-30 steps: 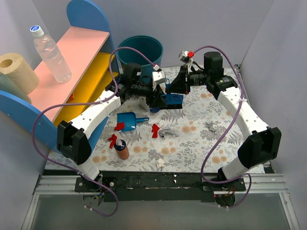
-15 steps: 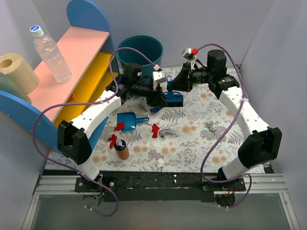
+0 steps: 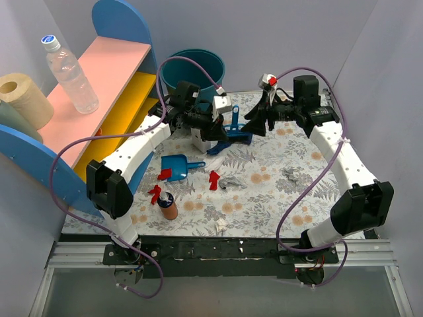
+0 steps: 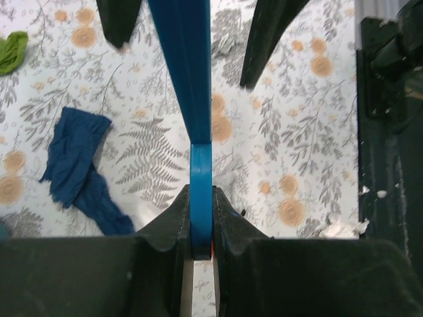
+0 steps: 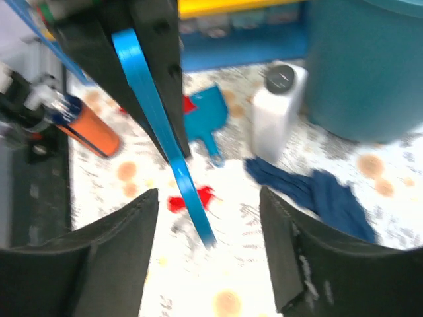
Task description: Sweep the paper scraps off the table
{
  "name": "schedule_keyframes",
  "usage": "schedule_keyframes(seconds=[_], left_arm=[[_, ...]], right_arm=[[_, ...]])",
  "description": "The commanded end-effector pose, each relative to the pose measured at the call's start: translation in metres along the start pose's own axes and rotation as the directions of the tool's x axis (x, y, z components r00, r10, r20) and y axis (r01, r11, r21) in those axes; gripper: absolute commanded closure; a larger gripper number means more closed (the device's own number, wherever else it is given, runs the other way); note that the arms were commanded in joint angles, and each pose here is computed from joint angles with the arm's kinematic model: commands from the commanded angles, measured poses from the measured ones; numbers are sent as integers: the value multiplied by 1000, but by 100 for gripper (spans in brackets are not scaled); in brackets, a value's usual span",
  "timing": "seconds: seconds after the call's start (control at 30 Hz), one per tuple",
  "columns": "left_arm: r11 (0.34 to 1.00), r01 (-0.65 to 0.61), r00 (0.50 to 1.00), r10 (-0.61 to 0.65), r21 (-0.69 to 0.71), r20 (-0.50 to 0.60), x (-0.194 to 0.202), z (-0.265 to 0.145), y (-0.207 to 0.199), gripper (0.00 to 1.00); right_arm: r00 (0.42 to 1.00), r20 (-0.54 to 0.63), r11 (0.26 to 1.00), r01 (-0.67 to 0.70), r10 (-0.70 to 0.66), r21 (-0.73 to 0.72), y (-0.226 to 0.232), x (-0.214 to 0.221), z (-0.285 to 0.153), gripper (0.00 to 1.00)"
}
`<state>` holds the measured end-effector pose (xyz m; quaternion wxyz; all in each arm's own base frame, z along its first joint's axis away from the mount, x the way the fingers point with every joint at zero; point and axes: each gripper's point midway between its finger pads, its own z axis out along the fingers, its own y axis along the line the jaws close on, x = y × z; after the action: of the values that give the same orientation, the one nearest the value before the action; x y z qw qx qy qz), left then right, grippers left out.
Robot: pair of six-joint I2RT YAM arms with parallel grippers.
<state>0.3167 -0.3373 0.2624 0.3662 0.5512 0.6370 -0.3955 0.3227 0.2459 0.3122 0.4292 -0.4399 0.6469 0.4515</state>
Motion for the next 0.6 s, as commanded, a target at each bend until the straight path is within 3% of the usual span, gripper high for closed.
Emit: schedule_keyframes(seconds=[0.0,0.23,0.37,0.43,0.57], left_arm=[[990,-143,977,139,-12,-161,24,-23,0,100],[969,-245,941,228,-40,-252,36,-35,3,100],[969,-245,938,226,-42,-263,35,-32,0,100],[968,-246,935,226,-41,-272,35,-29,-2,100],[973,-225,943,205,-50,-261,32,-27,-7,100]], right_arm=[[941,-130,939,327,-313,102,-2,-1,-33,25],[887,-208,906,424,-412,16,13,-1,-24,23],[920,-201,938,346,-336,18,10,-7,-7,16],[910,-221,935,354,-352,-29,17,-2,-1,14],[866,-236,898,431,-440,-95,25,1,8,18]])
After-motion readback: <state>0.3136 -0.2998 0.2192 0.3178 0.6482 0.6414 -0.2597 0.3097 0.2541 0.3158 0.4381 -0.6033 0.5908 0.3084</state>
